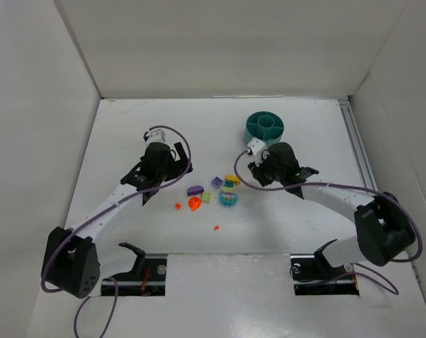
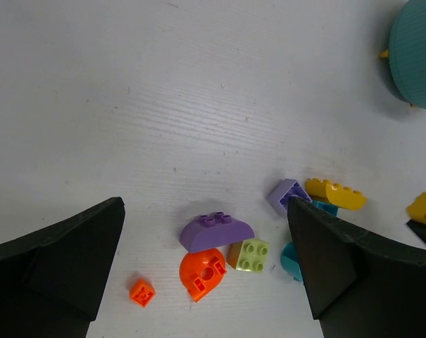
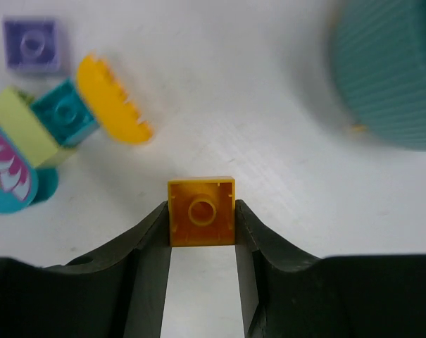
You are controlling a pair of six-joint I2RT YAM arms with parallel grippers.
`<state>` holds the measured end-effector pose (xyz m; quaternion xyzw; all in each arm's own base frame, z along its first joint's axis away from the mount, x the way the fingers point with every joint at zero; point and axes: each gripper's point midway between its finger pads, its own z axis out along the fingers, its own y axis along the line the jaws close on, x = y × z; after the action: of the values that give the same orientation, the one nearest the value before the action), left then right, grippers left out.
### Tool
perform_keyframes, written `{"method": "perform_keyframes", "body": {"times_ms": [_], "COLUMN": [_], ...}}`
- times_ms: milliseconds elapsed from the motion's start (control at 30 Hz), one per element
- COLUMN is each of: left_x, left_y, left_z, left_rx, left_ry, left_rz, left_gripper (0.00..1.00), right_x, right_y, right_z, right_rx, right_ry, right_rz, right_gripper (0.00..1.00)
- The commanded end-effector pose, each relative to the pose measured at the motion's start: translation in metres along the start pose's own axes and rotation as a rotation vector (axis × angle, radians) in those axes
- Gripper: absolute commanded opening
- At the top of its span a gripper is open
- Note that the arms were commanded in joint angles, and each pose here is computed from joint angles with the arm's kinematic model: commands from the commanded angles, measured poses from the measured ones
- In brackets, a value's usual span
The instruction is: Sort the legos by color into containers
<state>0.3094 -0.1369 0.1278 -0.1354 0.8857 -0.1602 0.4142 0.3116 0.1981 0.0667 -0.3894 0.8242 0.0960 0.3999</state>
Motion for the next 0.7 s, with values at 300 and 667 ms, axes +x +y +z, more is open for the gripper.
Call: {"method": "perform_keyframes", "body": {"times_ms": [300, 667], "left_x": [-0.039, -0.027], "left_y": [-0.05, -0.074], "left_z": [0.002, 0.03], "left_rx": [0.162, 0.216], "left_ry": [-0.05, 0.03], "left_rz": [0.097, 0.173], "left_gripper": [1.0, 1.0], "right_x": [-0.116, -0.121], "right_y": [-0.134, -0.169], "right_z": [-0.068, -0.031], "right_rx": [0.317, 0.303], "right_ry": [-0.208, -0.146], "right_rz": [-0.021, -0.041], "right_gripper": [0.25, 0.25]}}
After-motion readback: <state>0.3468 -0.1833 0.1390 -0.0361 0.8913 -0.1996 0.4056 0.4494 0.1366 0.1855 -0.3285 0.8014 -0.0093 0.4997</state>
